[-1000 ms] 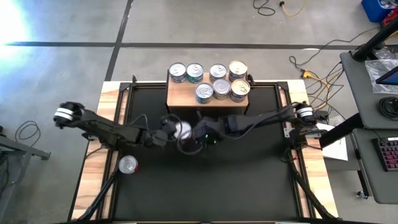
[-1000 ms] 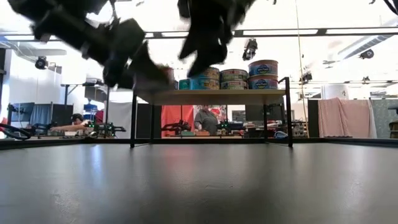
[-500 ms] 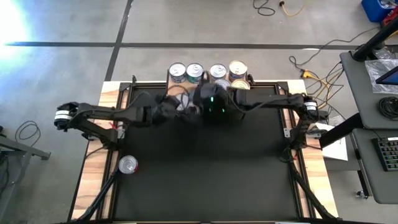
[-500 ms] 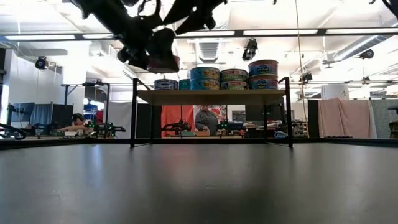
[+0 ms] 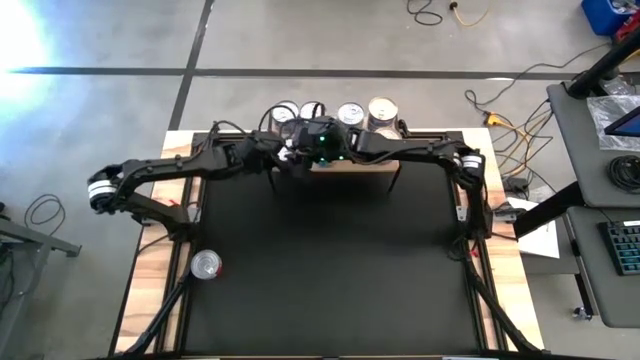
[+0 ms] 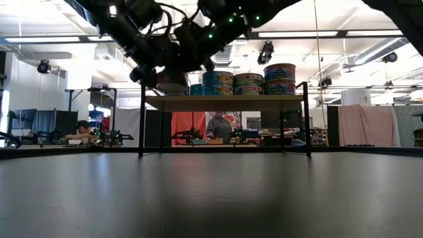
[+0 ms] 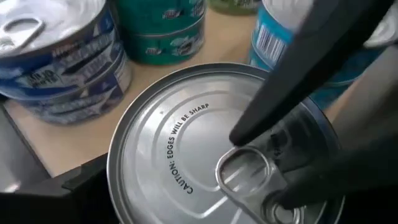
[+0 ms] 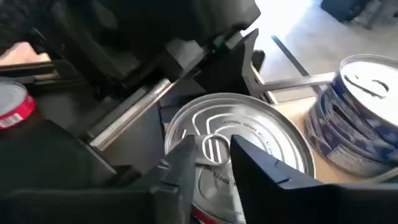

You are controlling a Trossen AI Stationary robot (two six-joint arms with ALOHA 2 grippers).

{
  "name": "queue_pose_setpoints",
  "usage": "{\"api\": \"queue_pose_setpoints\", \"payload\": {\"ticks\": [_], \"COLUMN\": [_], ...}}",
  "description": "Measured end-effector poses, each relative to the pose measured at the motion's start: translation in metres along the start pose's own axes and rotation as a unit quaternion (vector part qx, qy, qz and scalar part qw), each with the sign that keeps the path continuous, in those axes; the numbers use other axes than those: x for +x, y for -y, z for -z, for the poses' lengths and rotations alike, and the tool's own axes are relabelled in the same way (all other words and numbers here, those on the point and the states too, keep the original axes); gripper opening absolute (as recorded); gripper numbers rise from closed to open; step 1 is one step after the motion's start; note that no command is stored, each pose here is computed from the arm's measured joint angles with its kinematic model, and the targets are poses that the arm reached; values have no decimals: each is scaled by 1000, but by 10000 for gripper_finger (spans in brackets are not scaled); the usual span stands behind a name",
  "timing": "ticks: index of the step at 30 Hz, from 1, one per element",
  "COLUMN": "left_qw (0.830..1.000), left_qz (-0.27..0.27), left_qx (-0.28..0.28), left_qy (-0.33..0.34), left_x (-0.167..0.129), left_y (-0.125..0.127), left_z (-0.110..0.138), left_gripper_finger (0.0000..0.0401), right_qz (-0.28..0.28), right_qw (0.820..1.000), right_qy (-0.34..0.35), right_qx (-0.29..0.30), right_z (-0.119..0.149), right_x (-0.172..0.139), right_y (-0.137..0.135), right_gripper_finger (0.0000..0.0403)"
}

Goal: Stack canned seafood by type on shelf
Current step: Put the top red tuna can on the shelf

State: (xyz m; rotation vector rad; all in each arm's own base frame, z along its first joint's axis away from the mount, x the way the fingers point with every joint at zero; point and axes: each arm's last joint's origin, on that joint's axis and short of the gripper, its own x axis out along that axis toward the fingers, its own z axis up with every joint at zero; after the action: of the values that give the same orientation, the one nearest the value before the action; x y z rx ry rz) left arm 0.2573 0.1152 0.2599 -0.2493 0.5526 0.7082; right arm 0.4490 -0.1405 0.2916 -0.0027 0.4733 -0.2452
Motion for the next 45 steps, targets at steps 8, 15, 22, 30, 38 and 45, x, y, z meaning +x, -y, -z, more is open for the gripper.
{"api": "queue_pose_setpoints", "payload": {"ticks": [8,15,22,30,38,45], "left_qw": [999,997,993,991,973,961], "left_qz": [14,14,17,-14,-54,6], "left_qx": [40,71,97,83,126,157], "left_qy": [2,-17,-71,-105,-187,-228], "left_x": [-2,-10,-7,11,23,23], "left_y": [1,2,5,9,13,19], "left_z": [-5,-19,-23,-25,-38,-50], "left_gripper_finger": [400,400,400,400,400,400], "right_qz": [8,7,-6,-10,-22,-27], "right_qw": [1000,1000,1000,998,997,996], "right_qy": [-7,-10,-23,-57,-66,-80], "right_qx": [7,10,4,-12,-43,-39], "right_z": [5,4,8,16,18,21], "right_x": [5,3,4,4,4,3], "right_y": [7,13,12,12,10,9], "right_gripper_finger": [72,78,61,46,28,10]}}
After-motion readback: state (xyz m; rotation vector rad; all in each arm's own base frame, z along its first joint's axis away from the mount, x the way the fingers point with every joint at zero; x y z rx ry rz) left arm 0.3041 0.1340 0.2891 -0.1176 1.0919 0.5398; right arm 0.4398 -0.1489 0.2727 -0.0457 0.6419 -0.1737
